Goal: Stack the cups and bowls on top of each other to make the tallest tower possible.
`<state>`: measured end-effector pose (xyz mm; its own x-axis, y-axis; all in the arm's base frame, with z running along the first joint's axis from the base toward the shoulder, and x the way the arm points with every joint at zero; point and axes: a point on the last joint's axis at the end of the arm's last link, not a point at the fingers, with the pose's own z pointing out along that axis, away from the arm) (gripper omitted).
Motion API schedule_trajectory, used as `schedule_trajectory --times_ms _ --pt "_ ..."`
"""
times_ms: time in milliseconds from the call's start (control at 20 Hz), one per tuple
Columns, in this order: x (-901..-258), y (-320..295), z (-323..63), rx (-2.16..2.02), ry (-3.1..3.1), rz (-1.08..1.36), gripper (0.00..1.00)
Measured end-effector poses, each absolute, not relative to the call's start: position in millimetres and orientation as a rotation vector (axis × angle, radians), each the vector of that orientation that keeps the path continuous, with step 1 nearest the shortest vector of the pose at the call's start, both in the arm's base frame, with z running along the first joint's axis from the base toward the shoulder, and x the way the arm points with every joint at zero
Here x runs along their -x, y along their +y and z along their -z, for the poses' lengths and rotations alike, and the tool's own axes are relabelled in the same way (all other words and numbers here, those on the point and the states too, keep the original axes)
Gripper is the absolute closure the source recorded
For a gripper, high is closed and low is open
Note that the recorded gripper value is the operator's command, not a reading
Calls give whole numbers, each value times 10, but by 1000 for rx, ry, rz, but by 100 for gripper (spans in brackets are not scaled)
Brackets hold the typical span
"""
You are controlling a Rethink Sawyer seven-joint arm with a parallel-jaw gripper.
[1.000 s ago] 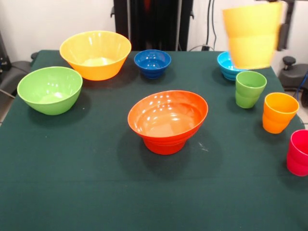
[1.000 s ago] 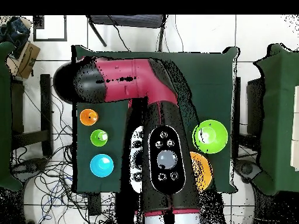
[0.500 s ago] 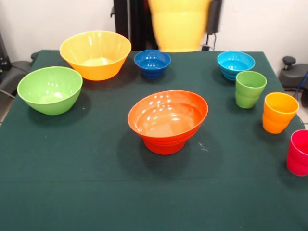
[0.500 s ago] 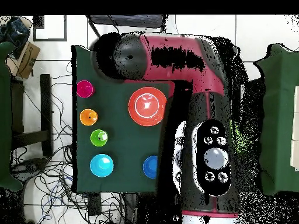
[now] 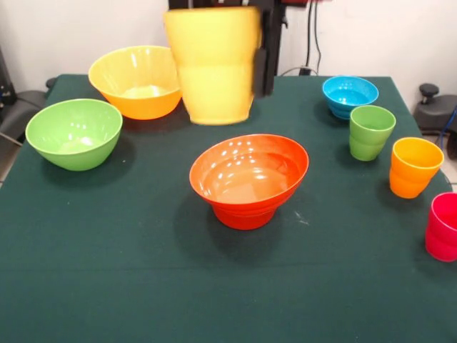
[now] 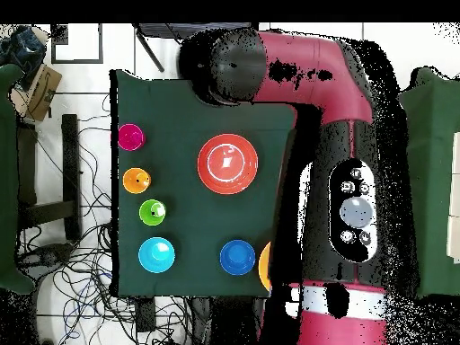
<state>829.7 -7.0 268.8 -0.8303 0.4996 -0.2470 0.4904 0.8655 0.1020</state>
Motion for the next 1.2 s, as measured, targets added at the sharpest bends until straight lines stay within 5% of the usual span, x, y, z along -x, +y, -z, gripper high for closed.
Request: schedule_trajectory --times_ms 450,1200 --pt "-8200 -98 -2219 -800 2906 -47 100" --pt "-8177 -46 -2073 -800 2933 -52 100"
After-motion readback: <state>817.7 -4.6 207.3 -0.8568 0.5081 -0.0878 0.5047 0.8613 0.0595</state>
